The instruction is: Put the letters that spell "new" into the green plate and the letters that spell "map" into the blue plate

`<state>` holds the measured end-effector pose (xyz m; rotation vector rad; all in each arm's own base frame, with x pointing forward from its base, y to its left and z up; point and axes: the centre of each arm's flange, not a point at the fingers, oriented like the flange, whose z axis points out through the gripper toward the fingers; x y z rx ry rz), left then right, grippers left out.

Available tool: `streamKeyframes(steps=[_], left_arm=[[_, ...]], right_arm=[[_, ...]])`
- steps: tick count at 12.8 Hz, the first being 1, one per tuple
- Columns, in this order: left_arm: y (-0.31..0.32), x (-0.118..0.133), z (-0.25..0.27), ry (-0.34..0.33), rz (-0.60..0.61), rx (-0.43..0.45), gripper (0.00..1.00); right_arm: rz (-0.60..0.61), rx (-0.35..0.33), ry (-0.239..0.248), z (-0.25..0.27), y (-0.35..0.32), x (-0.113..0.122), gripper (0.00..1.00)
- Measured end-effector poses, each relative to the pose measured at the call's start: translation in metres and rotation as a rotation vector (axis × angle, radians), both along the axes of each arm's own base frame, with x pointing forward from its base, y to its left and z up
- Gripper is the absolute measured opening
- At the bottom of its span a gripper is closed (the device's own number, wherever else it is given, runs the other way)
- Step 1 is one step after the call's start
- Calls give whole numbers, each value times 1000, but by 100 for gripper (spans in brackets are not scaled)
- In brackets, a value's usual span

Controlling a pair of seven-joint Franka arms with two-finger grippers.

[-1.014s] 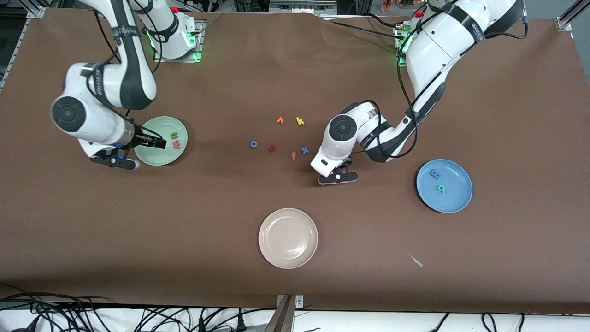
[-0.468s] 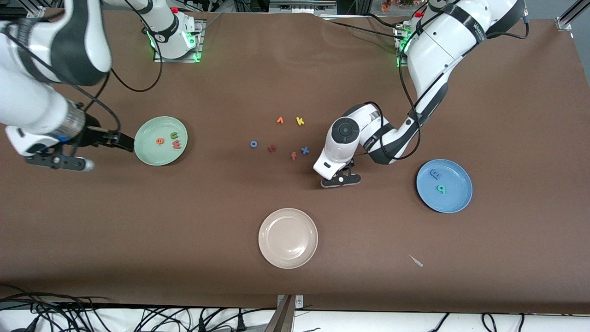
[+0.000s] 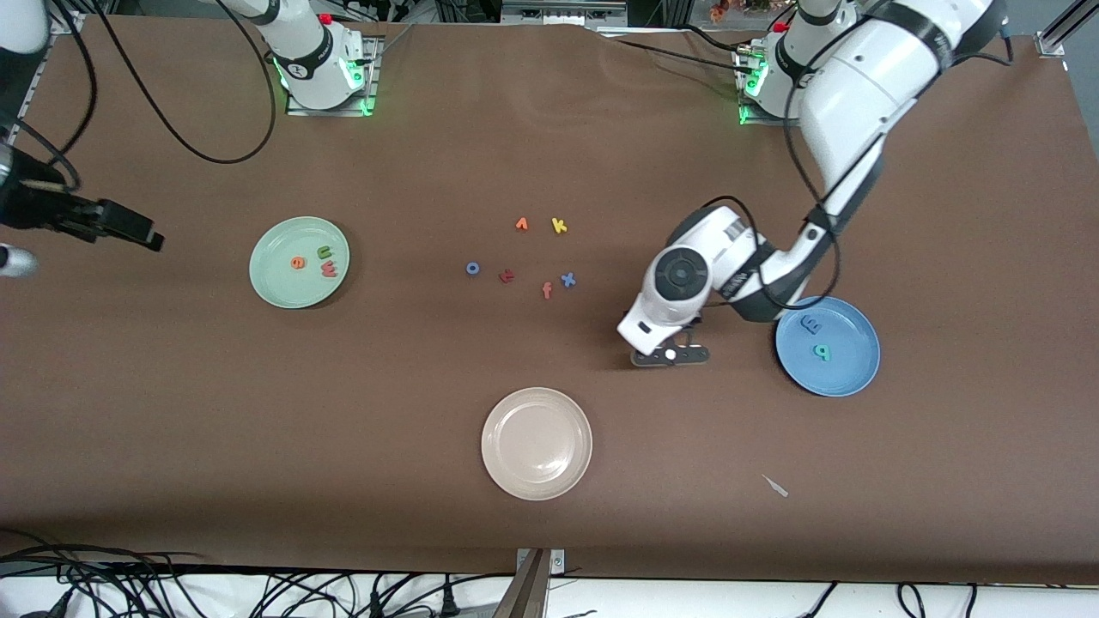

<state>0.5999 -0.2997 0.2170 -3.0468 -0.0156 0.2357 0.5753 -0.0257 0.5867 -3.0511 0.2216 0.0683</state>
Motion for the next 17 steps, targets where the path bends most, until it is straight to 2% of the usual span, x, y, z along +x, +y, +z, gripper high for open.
streamKeyframes(steps=[2,6,9,10,12,17], left_arm=[[50,14,16,66,-71,4,27],[158,34,32,181,-222,-6,27],[234,41,30,230,-302,-53,27],[254,42,28,238,-320,-66,28],[281,41,19,258,-342,-75,44],[318,46,33,248,-294,-67,99]], right_arm=[[16,-17,17,14,-4,-14,100],[58,-79,8,25,8,-28,100],[50,-79,-29,24,4,-33,100],[47,-79,-26,19,2,-34,100],[44,-78,-17,14,0,-34,100],[57,-78,-7,12,6,-35,100]])
